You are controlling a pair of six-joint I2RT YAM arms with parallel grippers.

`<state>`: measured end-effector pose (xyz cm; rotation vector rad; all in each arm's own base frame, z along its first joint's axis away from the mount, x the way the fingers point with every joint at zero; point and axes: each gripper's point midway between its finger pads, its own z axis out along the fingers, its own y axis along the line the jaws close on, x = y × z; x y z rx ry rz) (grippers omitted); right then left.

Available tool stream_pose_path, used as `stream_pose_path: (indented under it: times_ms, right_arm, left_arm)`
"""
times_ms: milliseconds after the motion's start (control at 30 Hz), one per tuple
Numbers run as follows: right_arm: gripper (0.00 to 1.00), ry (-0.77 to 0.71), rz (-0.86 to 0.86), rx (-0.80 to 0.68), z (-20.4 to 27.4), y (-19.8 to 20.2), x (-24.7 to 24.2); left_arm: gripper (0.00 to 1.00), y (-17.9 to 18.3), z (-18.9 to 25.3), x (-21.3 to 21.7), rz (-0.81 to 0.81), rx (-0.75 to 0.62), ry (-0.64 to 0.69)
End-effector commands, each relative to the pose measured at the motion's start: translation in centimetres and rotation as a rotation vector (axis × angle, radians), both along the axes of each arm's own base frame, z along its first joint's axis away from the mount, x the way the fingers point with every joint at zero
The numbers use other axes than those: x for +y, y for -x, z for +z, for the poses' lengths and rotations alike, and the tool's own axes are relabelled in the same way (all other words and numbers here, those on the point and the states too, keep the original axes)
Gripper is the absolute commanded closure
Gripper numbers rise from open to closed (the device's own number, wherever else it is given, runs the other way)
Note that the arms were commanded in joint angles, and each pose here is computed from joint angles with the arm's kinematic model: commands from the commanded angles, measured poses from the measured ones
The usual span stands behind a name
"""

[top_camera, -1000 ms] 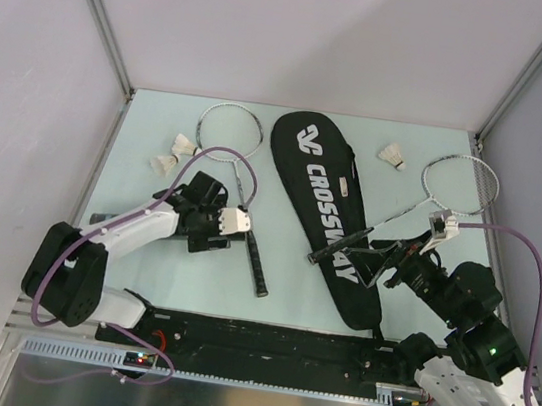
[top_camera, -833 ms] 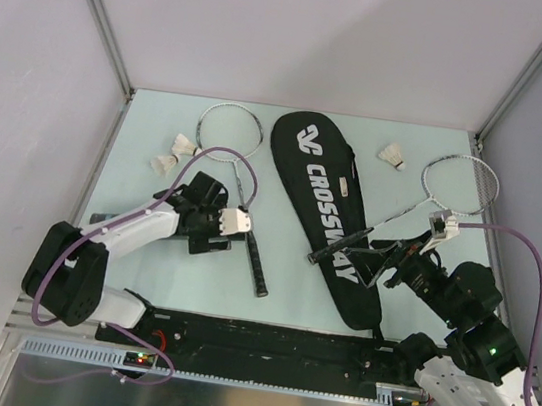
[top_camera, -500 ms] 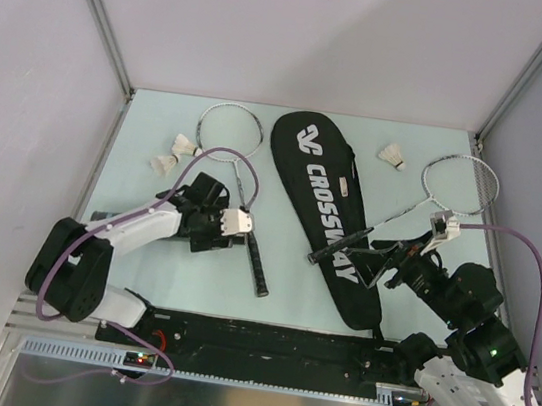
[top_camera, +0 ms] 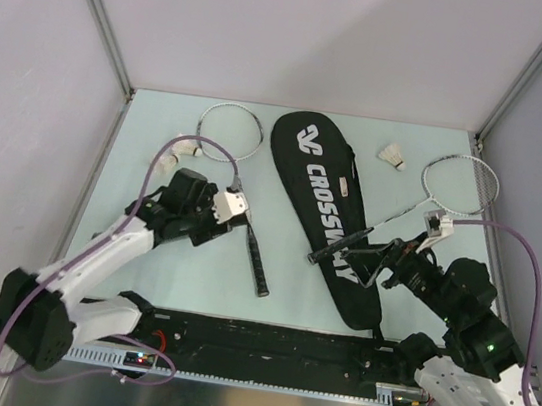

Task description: Pack up the badminton gear

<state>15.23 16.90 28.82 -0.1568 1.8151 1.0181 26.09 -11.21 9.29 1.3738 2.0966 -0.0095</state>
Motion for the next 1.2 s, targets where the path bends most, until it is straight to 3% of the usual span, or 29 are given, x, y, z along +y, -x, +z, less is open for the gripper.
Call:
stream_pose_path:
  times_ms: [0,167,333,500,800,1167]
  right_arm:
    - [0.01,-0.015,0.025,0.045,-0.5,-0.3,0.9]
    - [0.10,-0.062,0.113,0.058,-0.7,-0.6,3.1]
    - [0.32,-0.143,0.241,0.035,1.3,-1.1,6.3]
    - [0.45,-0.175,0.326,0.016,2.5,-1.9,9.8]
    - [0.47,-0.111,0.404,-0.005,2.5,-4.1,15.1]
    - [0.45,-0.035,0.508,-0.017,1.2,-5.1,17.8]
  left_arm:
    - [0.37,0.8,4.8,-1.7,0.044,-0.109,0.201]
    - [0.37,3.7,7.2,-3.8,-0.015,-0.122,0.394]
    - [0.37,5.7,9.0,-6.0,-0.018,-0.103,0.599]
    - [0.37,6.0,10.3,-6.7,0.026,-0.104,0.715]
    - [0.40,7.0,10.0,-6.6,-0.023,-0.136,0.728]
    - [0.42,9.1,10.4,-8.0,-0.177,-0.130,0.745]
